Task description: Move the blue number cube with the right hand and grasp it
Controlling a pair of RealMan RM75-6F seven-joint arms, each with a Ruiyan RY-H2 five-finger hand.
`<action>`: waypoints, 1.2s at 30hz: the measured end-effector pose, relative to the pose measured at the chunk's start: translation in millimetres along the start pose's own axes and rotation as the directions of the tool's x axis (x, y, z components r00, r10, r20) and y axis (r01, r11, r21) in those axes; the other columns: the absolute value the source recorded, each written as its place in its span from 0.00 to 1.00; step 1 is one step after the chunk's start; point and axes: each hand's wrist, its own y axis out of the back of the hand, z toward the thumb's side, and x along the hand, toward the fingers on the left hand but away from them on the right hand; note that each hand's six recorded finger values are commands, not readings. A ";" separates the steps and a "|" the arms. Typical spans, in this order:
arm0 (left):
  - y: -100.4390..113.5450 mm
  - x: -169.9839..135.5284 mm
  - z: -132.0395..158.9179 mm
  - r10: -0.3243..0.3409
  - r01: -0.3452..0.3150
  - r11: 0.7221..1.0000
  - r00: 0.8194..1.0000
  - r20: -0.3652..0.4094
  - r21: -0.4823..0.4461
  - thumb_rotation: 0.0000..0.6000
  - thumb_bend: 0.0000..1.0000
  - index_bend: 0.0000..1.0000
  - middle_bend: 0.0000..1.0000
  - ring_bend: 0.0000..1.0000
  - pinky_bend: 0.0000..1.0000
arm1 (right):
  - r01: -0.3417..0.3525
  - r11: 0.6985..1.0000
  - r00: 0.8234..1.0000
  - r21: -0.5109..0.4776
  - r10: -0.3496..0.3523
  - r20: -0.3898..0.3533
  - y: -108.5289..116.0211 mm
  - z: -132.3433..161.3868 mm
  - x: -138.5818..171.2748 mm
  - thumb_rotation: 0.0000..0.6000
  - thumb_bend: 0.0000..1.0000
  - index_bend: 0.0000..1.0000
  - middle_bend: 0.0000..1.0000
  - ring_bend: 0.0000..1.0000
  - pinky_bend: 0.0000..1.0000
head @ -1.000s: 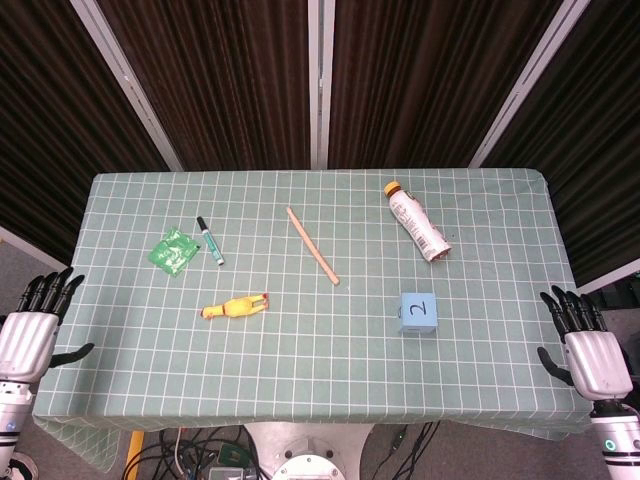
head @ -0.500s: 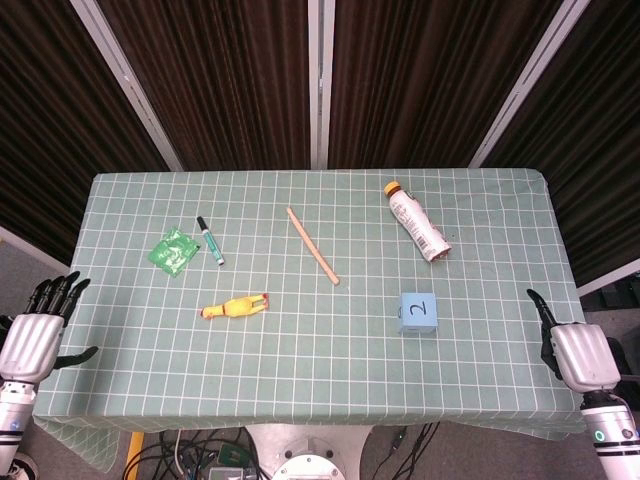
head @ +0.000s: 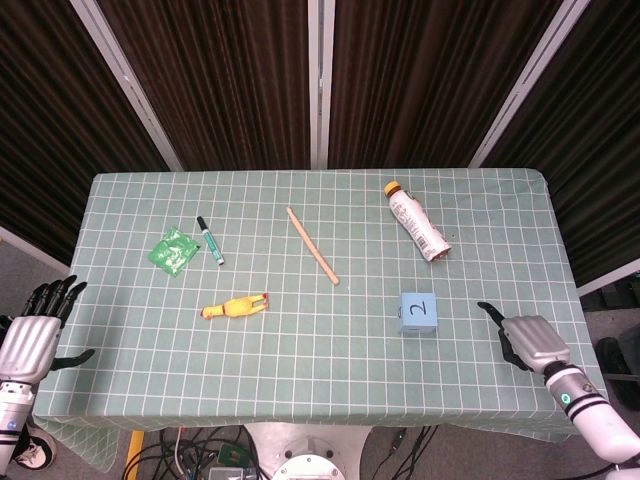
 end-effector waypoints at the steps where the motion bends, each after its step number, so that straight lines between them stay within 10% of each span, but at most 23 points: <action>1: 0.0 0.2 -1.0 -0.001 0.001 1.000 1.000 -0.001 -0.001 1.00 0.05 0.06 0.00 0.00 0.00 | -0.024 1.000 1.000 -0.007 0.024 -0.006 1.3 4.4 -5.4 1.00 1.00 0.00 0.95 0.84 0.74; 36: -4.0 1.3 -10.2 -0.030 0.030 0.999 0.999 -0.022 -0.020 1.00 0.05 0.06 0.00 0.00 0.00 | -0.256 0.967 0.954 0.014 0.254 -0.161 38.5 104.2 -72.7 1.00 1.00 0.02 0.95 0.84 0.74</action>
